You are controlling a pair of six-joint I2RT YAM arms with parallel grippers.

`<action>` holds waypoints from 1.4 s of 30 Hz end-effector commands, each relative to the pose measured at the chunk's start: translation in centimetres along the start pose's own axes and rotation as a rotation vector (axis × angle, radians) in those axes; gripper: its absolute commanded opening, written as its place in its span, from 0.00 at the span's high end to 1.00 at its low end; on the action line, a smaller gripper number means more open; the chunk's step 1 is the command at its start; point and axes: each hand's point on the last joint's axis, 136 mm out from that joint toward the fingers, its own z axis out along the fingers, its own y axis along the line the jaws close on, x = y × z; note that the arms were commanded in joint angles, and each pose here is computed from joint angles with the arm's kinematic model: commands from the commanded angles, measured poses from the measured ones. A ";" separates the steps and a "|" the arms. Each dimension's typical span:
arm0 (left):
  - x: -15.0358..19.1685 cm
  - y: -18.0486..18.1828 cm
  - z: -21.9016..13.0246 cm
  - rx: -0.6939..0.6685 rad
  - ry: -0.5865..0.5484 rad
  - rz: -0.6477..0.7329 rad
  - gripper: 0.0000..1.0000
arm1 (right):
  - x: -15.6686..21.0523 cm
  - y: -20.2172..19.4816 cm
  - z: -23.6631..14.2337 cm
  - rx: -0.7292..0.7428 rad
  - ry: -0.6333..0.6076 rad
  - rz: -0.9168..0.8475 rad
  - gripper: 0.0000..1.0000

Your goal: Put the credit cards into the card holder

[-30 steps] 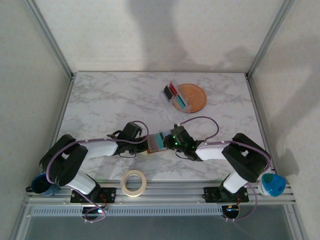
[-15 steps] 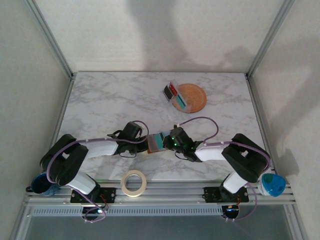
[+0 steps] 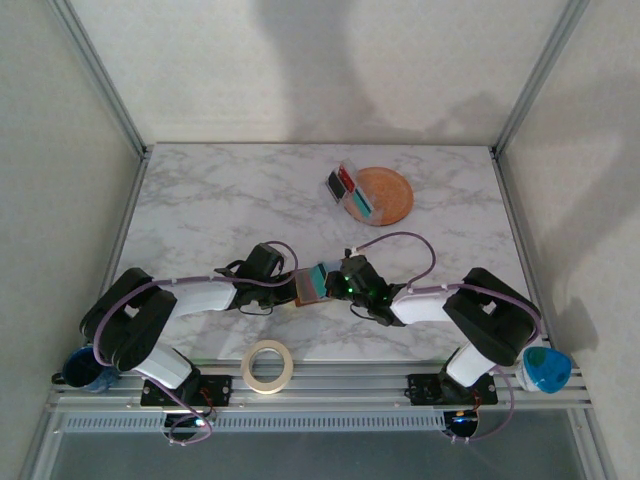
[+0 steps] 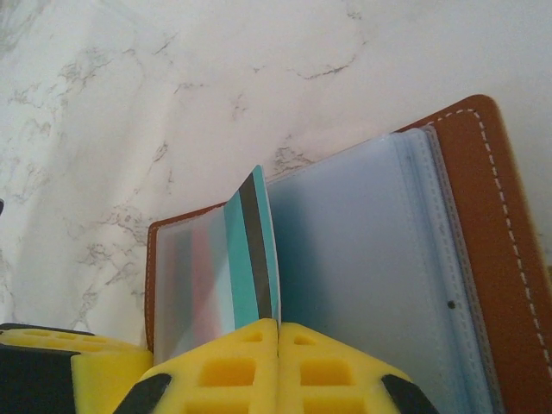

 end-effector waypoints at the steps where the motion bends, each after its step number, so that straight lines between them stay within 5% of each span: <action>1: 2.0 3.0 0.8 -0.121 0.054 -0.030 0.99 | 3.0 -1.7 -0.3 0.043 0.085 -0.003 0.96; 26: 1.9 2.9 0.7 -0.116 0.051 -0.028 0.99 | 2.8 -1.2 -2.0 0.079 0.114 -0.084 0.78; 31: 1.7 2.6 0.5 -0.114 0.044 -0.020 0.99 | 2.3 -0.6 -3.2 0.066 0.180 -0.116 0.67; 42: 0.8 1.5 -0.1 -0.097 0.018 -0.002 0.97 | 0.8 1.1 -4.1 0.038 0.423 -0.169 0.60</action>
